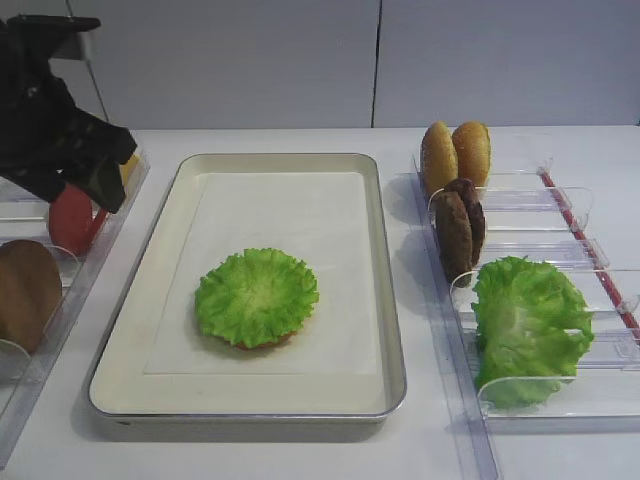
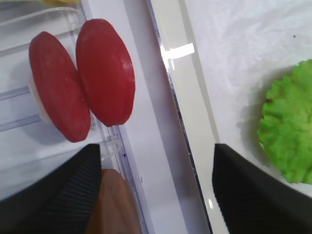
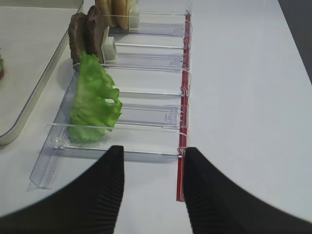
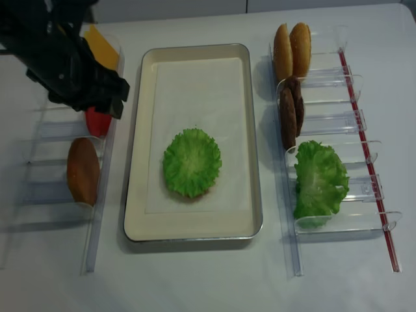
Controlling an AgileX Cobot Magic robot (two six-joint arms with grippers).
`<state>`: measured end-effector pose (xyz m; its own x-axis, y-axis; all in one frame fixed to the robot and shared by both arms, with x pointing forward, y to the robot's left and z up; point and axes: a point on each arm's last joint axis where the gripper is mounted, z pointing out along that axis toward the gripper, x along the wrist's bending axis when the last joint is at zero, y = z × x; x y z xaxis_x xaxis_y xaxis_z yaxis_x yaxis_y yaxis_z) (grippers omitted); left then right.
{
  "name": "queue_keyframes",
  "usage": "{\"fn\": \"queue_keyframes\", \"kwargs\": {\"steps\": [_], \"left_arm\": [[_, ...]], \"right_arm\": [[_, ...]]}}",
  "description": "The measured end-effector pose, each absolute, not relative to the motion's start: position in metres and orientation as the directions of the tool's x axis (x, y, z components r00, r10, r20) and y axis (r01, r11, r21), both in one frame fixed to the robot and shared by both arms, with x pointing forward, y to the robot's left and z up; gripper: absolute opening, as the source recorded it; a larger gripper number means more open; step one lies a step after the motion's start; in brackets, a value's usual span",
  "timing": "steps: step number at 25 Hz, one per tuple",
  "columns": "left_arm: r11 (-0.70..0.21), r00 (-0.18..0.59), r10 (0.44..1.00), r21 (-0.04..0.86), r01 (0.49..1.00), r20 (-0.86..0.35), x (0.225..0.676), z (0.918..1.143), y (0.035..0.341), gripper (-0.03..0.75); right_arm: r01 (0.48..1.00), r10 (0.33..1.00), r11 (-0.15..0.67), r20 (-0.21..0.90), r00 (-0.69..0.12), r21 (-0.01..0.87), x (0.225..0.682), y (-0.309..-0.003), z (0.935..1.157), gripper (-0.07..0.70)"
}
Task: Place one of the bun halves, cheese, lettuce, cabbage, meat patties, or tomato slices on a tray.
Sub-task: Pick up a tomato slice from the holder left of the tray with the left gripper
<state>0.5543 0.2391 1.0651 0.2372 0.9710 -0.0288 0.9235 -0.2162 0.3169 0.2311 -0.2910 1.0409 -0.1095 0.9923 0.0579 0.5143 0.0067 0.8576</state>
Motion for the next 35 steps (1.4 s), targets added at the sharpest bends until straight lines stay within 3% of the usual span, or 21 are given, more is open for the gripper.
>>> {"fn": "queue_keyframes", "kwargs": {"steps": [7,27,30,35], "left_arm": [[-0.225,0.239,0.971,0.292,0.930,-0.014,0.583,1.044,0.235,0.454],[-0.260,0.257,0.965,0.267,0.928,0.048,0.609,1.006,0.235,0.410],[-0.264,0.258,0.964,0.270,0.926,0.058,0.610,1.006,0.236,0.344],[-0.221,0.204,0.975,0.268,0.938,0.090,0.610,1.007,0.240,0.141]], "right_arm": [[0.516,0.992,0.007,0.058,-0.110,0.857,0.231,-0.291,1.041,0.309],[0.516,0.992,0.007,0.058,-0.110,0.857,0.231,-0.291,1.041,0.309],[0.516,0.992,0.007,0.058,-0.110,0.857,0.231,-0.291,1.041,0.309],[0.516,0.992,0.007,0.058,-0.110,0.857,0.231,-0.291,1.041,0.309]]}}
